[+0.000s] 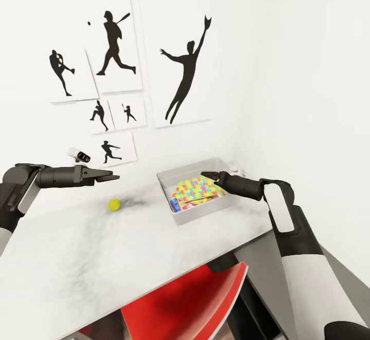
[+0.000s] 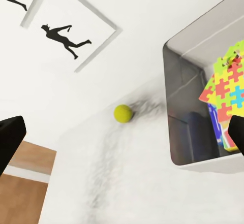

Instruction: Put all the toys in the child's room - the three board games (two on the bed and one on the table), the two jigsaw puzzles on the table, and the tennis ball on the table - inside the toy box on the table in the child's room.

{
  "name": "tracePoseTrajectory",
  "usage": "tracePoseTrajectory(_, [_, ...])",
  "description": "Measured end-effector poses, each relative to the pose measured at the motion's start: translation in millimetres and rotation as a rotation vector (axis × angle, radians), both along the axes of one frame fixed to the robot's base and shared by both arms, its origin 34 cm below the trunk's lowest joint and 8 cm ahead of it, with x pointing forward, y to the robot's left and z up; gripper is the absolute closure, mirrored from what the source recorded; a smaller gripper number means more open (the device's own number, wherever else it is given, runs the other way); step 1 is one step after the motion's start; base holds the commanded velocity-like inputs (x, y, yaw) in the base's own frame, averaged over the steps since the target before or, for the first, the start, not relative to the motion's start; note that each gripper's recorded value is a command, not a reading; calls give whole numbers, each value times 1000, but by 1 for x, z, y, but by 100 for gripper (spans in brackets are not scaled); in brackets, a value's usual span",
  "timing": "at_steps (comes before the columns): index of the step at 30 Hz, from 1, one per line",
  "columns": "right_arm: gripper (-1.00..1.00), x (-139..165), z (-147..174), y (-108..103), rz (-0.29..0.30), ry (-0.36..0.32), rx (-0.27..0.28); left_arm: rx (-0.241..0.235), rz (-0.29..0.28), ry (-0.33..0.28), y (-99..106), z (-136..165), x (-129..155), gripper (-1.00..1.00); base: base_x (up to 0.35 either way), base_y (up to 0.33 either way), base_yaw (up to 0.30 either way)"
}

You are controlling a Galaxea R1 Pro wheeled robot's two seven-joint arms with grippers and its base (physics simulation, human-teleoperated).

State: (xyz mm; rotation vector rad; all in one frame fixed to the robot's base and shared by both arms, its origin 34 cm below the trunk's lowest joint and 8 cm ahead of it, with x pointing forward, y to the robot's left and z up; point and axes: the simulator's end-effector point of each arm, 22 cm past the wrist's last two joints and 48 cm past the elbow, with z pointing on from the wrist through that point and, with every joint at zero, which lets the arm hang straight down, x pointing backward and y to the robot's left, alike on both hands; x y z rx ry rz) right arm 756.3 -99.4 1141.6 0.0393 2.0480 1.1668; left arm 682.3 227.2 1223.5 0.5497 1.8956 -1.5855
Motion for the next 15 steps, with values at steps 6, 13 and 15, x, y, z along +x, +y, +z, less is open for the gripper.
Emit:
tracePoseTrajectory(6, [-100,-1,6,-1,-1,-10,-1,-4,8,6,3,2,0,-100,0,0,0])
tracePoseTrajectory(13, [-100,-3,15,-1,-3,-24,0,1,17,5,6,4,-2,-100,0,0,0])
tracePoseTrajectory(15, [-100,-2,18,-2,-4,-31,1,6,25,8,10,3,-2,-100,0,0,0])
